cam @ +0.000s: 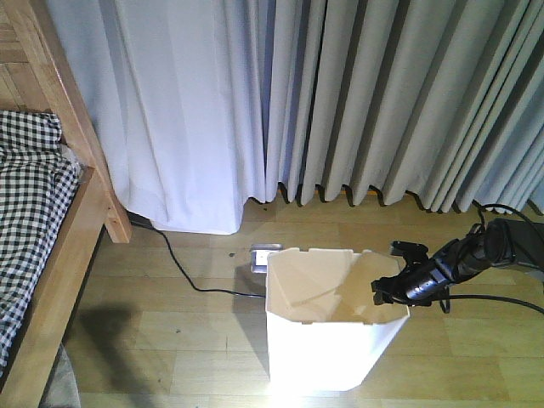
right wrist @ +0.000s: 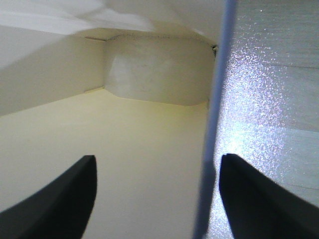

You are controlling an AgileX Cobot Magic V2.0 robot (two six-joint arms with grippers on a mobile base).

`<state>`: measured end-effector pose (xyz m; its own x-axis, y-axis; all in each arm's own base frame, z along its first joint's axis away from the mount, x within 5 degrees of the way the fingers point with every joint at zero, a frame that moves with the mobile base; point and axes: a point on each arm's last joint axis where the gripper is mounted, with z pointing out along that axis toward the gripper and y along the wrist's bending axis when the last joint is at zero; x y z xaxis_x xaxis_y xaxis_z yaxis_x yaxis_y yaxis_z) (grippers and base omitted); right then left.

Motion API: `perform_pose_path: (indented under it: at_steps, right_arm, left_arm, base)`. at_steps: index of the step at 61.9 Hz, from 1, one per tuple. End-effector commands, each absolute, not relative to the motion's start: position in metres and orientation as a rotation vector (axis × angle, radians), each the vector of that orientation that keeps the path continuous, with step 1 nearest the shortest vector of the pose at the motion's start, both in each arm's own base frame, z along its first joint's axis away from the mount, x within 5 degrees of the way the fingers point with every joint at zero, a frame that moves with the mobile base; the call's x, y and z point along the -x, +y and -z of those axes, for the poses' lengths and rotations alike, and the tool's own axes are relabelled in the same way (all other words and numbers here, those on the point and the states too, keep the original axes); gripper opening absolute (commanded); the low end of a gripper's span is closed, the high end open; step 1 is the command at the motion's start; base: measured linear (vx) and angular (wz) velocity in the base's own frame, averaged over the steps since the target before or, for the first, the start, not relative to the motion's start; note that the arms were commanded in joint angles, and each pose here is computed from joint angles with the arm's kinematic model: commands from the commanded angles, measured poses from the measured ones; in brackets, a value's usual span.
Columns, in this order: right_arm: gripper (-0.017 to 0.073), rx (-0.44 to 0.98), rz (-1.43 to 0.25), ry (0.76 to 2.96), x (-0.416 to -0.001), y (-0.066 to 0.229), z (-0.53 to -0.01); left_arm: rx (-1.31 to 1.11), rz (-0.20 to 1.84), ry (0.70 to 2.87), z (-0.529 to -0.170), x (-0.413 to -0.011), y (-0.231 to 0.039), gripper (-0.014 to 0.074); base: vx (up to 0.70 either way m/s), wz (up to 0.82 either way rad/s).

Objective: Move trash bin to bedside with robot
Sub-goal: 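Lower the white bin onto the floor with the right gripper, then open the right gripper and release the bin rim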

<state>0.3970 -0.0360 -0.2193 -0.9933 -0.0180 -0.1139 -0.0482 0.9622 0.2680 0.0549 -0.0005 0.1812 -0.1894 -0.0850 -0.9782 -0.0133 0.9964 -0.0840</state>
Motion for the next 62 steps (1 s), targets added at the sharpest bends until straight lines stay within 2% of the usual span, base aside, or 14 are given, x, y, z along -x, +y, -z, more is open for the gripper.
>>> perform_pose_path:
  at_steps: [1,6,17,28,38,43,51,62]
  right_arm:
    - [0.0540,0.064,-0.352,2.912,-0.424,-0.043,0.191]
    - [0.0539,0.037,-0.308,2.891,-0.427,-0.046,0.191]
    - [0.0539,0.058,-0.329,2.904,-0.425,-0.044,0.191]
    - [0.0539,0.081,-0.326,2.887,-0.432,-0.050,0.170]
    - [0.0539,-0.038,-0.062,2.825,-0.419,-0.063,0.137]
    - [0.0539,0.027,0.037,2.815,-0.407,-0.065,0.116]
    - [0.0539,0.169,0.035,2.827,-0.390,-0.061,0.076]
    - [0.0539,0.187,0.026,2.770,-0.372,-0.056,0.003]
  left_arm:
    - [0.080,0.072,1.690,-0.184,-0.055,0.000,-0.0006]
    - [0.080,0.072,1.690,-0.184,-0.055,0.000,-0.0006]
    - [0.080,0.072,1.690,-0.184,-0.055,0.000,-0.0006]
    - [0.080,0.072,1.690,-0.184,-0.055,0.000,-0.0006]
    - [0.080,0.072,1.690,-0.184,-0.055,0.000,-0.0006]
    - [0.080,0.072,1.690,-0.184,-0.055,0.000,-0.0006]
    - [0.080,0.072,1.690,-0.184,-0.055,0.000,-0.0006]
    - [0.080,0.072,1.690,-0.184,-0.055,0.000,-0.0006]
  base:
    - [0.00,0.00]
    - [0.00,0.00]
    - [0.00,0.00]
    - [0.00,0.00]
    - [0.00,0.00]
    - [0.00,0.00]
    - [0.00,0.00]
    - [0.00,0.00]
